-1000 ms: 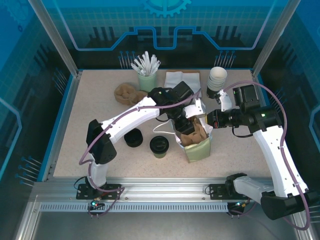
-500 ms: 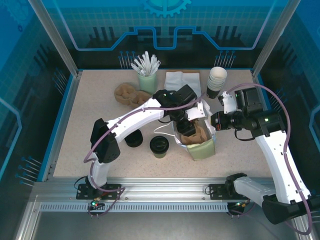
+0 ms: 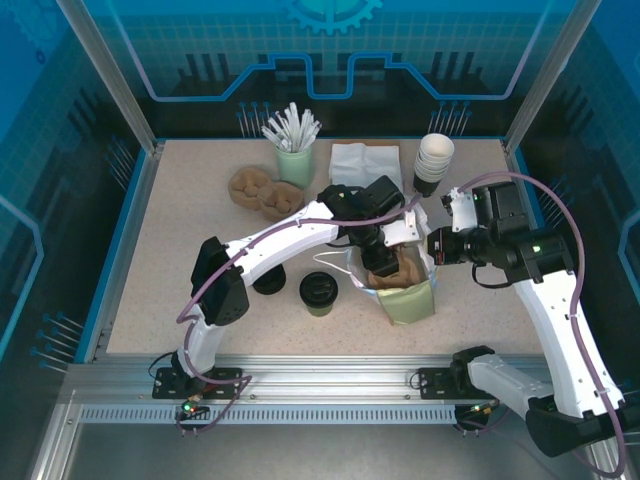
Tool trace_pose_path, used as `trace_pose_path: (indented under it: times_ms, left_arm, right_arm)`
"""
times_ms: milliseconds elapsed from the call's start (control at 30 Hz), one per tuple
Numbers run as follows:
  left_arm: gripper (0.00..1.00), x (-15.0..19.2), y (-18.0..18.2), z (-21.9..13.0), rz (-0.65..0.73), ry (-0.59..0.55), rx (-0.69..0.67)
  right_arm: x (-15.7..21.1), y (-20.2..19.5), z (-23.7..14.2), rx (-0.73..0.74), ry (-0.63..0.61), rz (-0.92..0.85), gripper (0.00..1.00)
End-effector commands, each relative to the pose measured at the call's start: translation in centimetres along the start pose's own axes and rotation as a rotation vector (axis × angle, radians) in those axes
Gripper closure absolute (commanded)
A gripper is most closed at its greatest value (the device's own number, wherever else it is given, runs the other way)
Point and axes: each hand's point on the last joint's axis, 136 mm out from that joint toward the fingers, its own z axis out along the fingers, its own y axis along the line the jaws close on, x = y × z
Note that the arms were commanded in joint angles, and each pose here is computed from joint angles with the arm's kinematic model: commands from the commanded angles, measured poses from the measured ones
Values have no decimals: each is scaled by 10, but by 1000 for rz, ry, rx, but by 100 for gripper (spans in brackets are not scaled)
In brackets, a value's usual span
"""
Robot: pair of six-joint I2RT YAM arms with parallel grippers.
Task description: Pack the takeout coffee
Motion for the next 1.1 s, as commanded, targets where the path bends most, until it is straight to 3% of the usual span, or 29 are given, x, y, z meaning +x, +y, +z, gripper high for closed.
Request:
trace_pose_path:
  times_ms: [0, 333, 533, 767, 1067]
  left_arm:
    - [53, -7, -2, 11, 28, -25, 18]
    - [50, -14, -2, 16, 50, -64, 31]
    - [33, -17, -2, 6, 50, -60, 19]
    - [23, -27, -12, -26, 58, -96, 20]
    - [23, -48, -32, -93, 25, -220, -1]
  right_arm:
    - [1, 1, -2, -1, -19, -4, 100]
    - [3, 0, -3, 7, -21, -8, 100]
    - [1, 1, -5, 4, -28, -9, 100]
    - [-3, 4, -13, -7, -57, -5, 100]
    - [-9, 6, -19, -24, -126, 11, 100]
